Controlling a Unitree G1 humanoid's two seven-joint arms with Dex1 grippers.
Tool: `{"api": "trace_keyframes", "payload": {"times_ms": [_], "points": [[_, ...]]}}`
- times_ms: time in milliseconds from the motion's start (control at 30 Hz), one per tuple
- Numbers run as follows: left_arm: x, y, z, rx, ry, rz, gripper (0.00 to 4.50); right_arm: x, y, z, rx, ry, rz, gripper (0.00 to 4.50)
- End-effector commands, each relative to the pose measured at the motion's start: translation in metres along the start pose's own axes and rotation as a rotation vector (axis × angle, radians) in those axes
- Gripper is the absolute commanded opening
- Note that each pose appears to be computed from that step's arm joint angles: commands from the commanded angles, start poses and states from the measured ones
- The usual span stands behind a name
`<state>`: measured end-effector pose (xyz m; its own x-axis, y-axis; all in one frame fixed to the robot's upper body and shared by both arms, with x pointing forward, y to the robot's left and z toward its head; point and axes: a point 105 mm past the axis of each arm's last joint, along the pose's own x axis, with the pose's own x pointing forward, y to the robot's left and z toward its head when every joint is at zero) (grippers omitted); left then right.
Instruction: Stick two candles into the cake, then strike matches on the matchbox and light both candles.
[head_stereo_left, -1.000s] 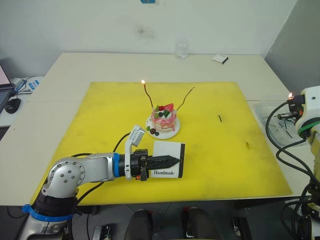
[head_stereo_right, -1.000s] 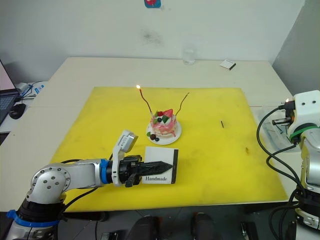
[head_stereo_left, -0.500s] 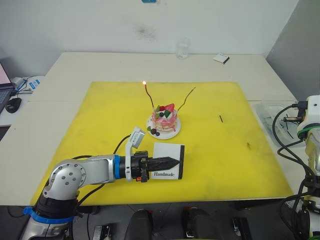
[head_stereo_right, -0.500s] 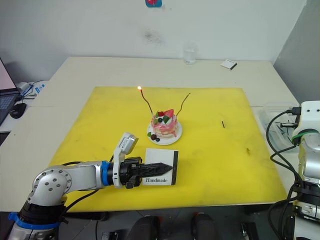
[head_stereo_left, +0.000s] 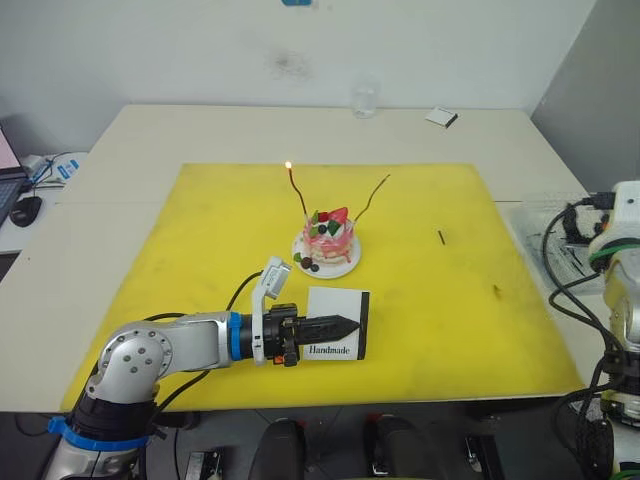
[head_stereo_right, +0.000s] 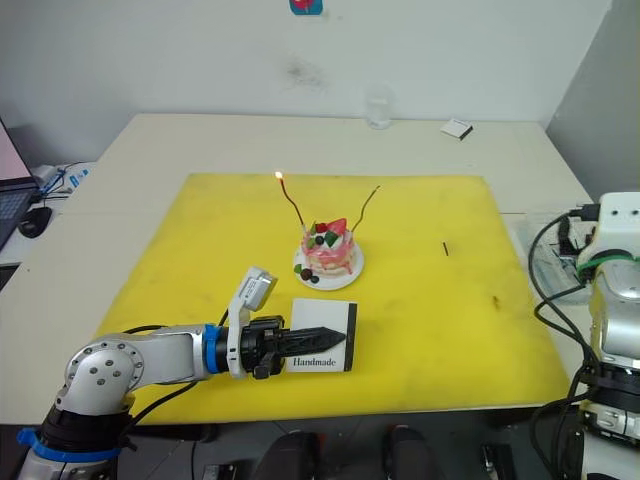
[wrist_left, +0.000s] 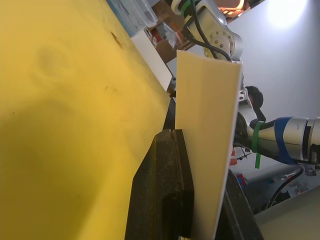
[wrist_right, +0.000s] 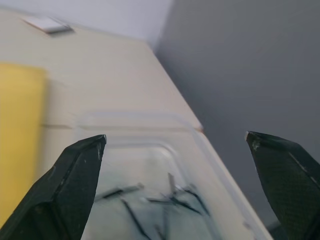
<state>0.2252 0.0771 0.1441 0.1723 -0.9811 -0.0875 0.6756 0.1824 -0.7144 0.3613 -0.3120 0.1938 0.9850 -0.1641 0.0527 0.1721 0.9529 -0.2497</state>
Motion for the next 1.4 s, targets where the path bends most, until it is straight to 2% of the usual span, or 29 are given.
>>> {"api": "trace_keyframes", "payload": {"times_ms": [33,167,267,333,567,733,800,867,1167,1200,1400], "points": [[0.001,-0.011,0.004,0.033,-0.010,-0.039,0.00,-0.004,0.070,0.022,0.098,-0.093,0.312,4.46],[0.000,-0.010,0.003,0.036,-0.005,-0.033,0.00,0.003,0.095,0.001,0.167,-0.017,0.360,4.46],[0.000,-0.013,0.001,0.036,0.006,-0.048,0.00,0.005,0.131,-0.015,0.223,0.017,0.420,4.46],[0.000,-0.014,0.001,0.036,0.006,-0.048,0.00,0.009,0.143,-0.027,0.238,0.047,0.409,4.46],[-0.005,-0.015,0.003,0.041,0.003,-0.033,0.00,0.017,0.148,-0.058,0.197,0.152,0.314,4.46],[-0.006,-0.016,0.002,0.040,0.001,-0.028,0.00,0.015,0.151,-0.066,0.198,0.181,0.306,4.46],[-0.005,-0.016,0.001,0.039,0.000,-0.026,0.00,0.012,0.152,-0.073,0.223,0.208,0.297,4.10],[-0.006,-0.017,0.002,0.039,0.000,-0.024,0.00,0.010,0.155,-0.079,0.248,0.236,0.292,3.54],[-0.007,-0.018,0.001,0.039,0.000,-0.021,0.00,-0.003,0.165,-0.076,0.234,0.229,0.328,0.21],[-0.007,-0.018,0.001,0.039,0.000,-0.020,0.00,-0.005,0.165,-0.076,0.234,0.229,0.330,0.04],[-0.007,-0.017,0.001,0.040,-0.001,-0.017,0.00,-0.007,0.162,-0.072,0.244,0.217,0.332,0.04]]}}
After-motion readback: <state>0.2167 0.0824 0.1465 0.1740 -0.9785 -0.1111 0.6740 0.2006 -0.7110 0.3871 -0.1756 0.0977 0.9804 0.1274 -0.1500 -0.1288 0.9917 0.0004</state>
